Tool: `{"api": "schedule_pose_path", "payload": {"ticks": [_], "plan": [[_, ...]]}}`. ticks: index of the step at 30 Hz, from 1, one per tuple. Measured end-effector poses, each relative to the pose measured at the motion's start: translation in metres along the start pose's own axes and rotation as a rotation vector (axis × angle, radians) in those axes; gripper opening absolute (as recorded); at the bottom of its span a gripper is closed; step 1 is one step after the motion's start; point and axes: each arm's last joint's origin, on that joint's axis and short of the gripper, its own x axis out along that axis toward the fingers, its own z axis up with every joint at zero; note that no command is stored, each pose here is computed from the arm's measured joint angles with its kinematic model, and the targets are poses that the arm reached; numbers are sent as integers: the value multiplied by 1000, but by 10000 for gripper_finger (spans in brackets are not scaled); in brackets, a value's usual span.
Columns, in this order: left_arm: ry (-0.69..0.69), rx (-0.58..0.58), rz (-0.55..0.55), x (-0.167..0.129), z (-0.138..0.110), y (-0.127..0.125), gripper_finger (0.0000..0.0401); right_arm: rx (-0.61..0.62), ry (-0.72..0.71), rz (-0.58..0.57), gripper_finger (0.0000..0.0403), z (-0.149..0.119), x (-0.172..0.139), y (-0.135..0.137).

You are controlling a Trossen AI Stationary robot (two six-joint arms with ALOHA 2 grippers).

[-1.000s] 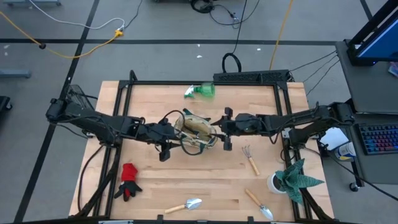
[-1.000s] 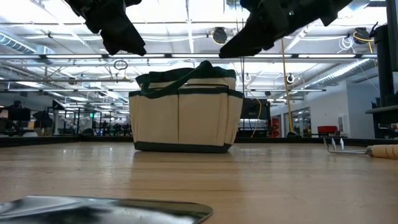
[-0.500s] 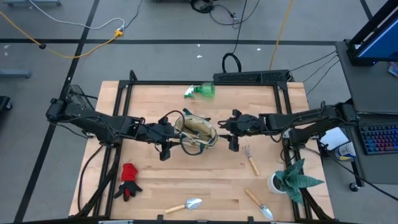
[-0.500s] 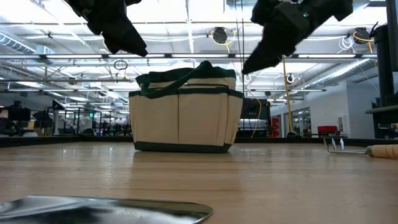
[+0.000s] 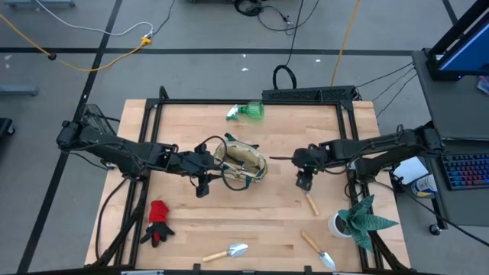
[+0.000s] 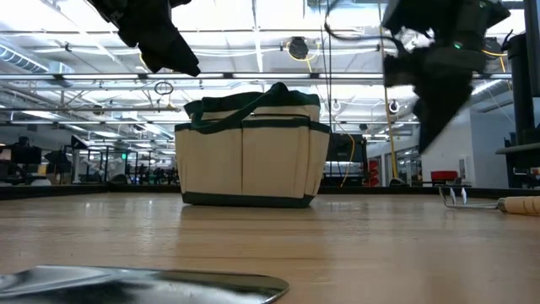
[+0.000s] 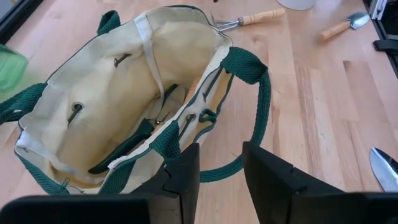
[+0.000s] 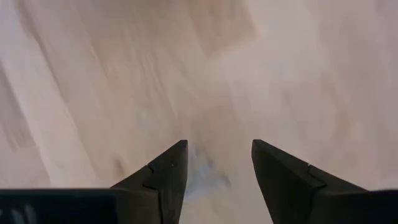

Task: Pick & Place Garden tools in Gardening bag
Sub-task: Put the brown hand rake into the brown gardening bag

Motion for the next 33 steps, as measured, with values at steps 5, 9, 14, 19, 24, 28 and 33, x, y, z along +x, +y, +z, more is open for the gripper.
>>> {"api": "schedule_pose_path", "payload": {"ticks": [5,9,14,19,24,28,33], "plan": [[0,1,0,0,0,0,127,1,85,10,171,-15,12,-6],[0,1,0,0,0,0,127,0,120,-4,168,-23,18,-9],[-1,1,0,0,0,0,127,1,141,-14,162,-30,24,-13],[-1,1,0,0,0,0,127,-12,105,4,157,-33,32,-14],[-1,1,0,0,0,0,127,-46,63,25,157,-36,40,-15],[-1,5,0,0,0,0,127,-46,81,16,157,-41,43,-17],[-1,38,0,0,0,0,127,-35,99,8,153,-46,46,-20]]}}
